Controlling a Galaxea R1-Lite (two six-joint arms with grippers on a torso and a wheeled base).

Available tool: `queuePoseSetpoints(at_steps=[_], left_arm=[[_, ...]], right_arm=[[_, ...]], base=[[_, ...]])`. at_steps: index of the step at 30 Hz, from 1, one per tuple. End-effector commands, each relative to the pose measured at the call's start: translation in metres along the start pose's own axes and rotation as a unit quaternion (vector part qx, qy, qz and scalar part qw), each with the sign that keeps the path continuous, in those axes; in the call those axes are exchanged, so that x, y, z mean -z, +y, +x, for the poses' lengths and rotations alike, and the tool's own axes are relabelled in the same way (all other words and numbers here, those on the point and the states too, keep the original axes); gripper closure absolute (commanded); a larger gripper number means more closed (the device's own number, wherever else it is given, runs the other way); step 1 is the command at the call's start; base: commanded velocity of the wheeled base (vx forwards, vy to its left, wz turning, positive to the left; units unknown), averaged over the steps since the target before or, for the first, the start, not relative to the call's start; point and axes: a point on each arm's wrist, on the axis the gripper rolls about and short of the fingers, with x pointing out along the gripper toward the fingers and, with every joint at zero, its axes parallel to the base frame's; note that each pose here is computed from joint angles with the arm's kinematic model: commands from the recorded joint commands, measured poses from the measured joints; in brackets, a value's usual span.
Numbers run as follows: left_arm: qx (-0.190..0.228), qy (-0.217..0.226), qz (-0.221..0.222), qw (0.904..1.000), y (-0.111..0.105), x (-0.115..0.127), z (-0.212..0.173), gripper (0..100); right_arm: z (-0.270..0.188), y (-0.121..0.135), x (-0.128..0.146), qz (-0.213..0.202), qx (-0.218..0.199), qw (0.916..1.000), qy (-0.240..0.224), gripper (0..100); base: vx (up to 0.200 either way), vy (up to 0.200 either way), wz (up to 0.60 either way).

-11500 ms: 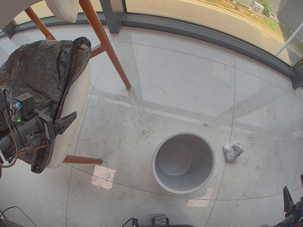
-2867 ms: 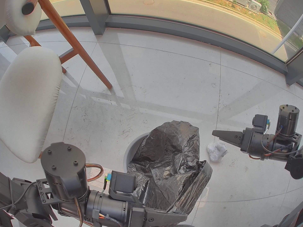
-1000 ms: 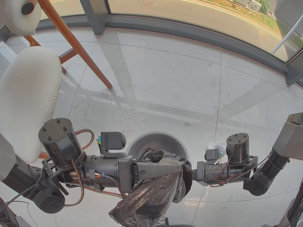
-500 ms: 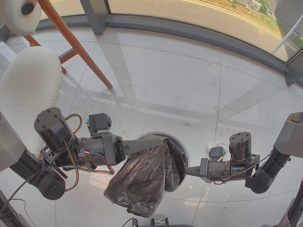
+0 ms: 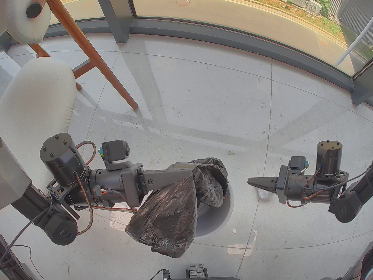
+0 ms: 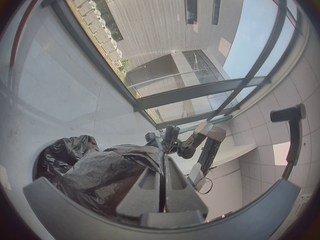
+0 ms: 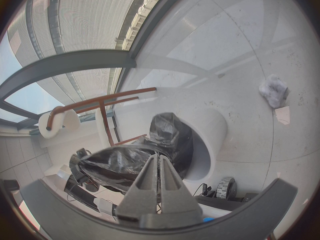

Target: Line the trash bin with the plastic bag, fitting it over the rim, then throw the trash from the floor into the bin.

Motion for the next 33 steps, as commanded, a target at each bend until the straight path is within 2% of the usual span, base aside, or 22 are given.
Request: queuePoseSetpoints(at_steps=[1,3,5,8,11,13,15,17,18,19,20,22,25,26,27,30,33], left_arm=[[-0.014,0.008,-0.007,0.9998,0.000,0.007,0.001,100],[-0.031,0.004,0.002,0.9995,-0.004,0.011,0.008,100],[-0.060,-0.003,0.038,0.9974,-0.010,0.019,0.019,100],[-0.114,-0.007,0.100,0.9885,-0.012,0.028,0.030,100],[-0.122,-0.009,0.108,0.9866,-0.023,0.028,0.043,100],[-0.143,-0.004,0.112,0.9833,-0.031,0.025,0.045,100],[-0.163,0.018,0.124,0.9787,-0.041,0.024,0.043,100],[-0.179,0.066,0.136,0.9722,-0.050,0.027,0.039,100],[-0.179,0.068,0.137,0.9719,-0.051,0.027,0.038,100],[-0.191,0.108,0.144,0.9651,-0.058,0.025,0.034,100],[-0.197,0.126,0.149,0.9608,-0.061,0.023,0.032,100],[-0.224,0.167,0.168,0.9455,-0.066,0.018,0.030,100],[-0.286,0.217,0.197,0.9123,-0.071,0.010,0.030,100],[-0.295,0.229,0.205,0.9047,-0.072,0.010,0.031,100],[-0.300,0.238,0.218,0.8976,-0.076,0.008,0.035,100],[-0.300,0.246,0.254,0.8859,-0.076,0.006,0.038,100],[-0.288,0.275,0.301,0.8664,-0.070,0.012,0.040,100]], right_arm=[[-0.021,0.018,-0.008,-0.005,-0.023,0.9992,-0.033,100],[-0.025,0.023,-0.008,-0.003,-0.030,0.9988,-0.038,100],[-0.029,0.025,-0.007,-0.001,-0.032,0.9987,-0.041,100],[-0.032,0.026,-0.006,-0.003,-0.034,0.9985,-0.043,100],[-0.034,0.029,-0.004,-0.007,-0.037,0.9983,-0.044,100],[-0.035,0.032,-0.005,-0.010,-0.041,0.9981,-0.045,100],[-0.036,0.034,-0.005,-0.013,-0.045,0.9978,-0.047,100],[-0.034,0.036,-0.004,-0.016,-0.048,0.9977,-0.045,100],[-0.034,0.036,-0.004,-0.016,-0.048,0.9977,-0.044,100],[-0.031,0.038,-0.001,-0.016,-0.050,0.9979,-0.036,100],[-0.030,0.039,0.002,-0.016,-0.052,0.9981,-0.030,100],[-0.027,0.042,0.013,-0.015,-0.052,0.9985,-0.007,100],[-0.025,0.047,0.024,-0.009,-0.041,0.9988,0.025,100],[-0.026,0.048,0.025,-0.006,-0.037,0.9988,0.032,100],[-0.024,0.051,0.025,-0.003,-0.034,0.9986,0.039,100],[-0.018,0.057,0.024,0.012,-0.030,0.9981,0.052,100],[-0.012,0.064,0.022,0.022,-0.033,0.9976,0.058,100]], base=[[0.000,0.000,0.00],[0.000,0.000,0.00],[0.000,0.000,0.00],[0.000,0.000,0.00],[0.000,0.000,0.00],[0.000,0.000,0.00],[0.000,0.000,0.00],[0.000,0.000,0.00],[0.000,0.000,0.00],[0.000,0.000,0.00],[0.000,0.000,0.00],[0.000,0.000,0.00],[0.000,0.000,0.00],[0.000,0.000,0.00],[0.000,0.000,0.00],[0.000,0.000,0.00],[0.000,0.000,0.00]])
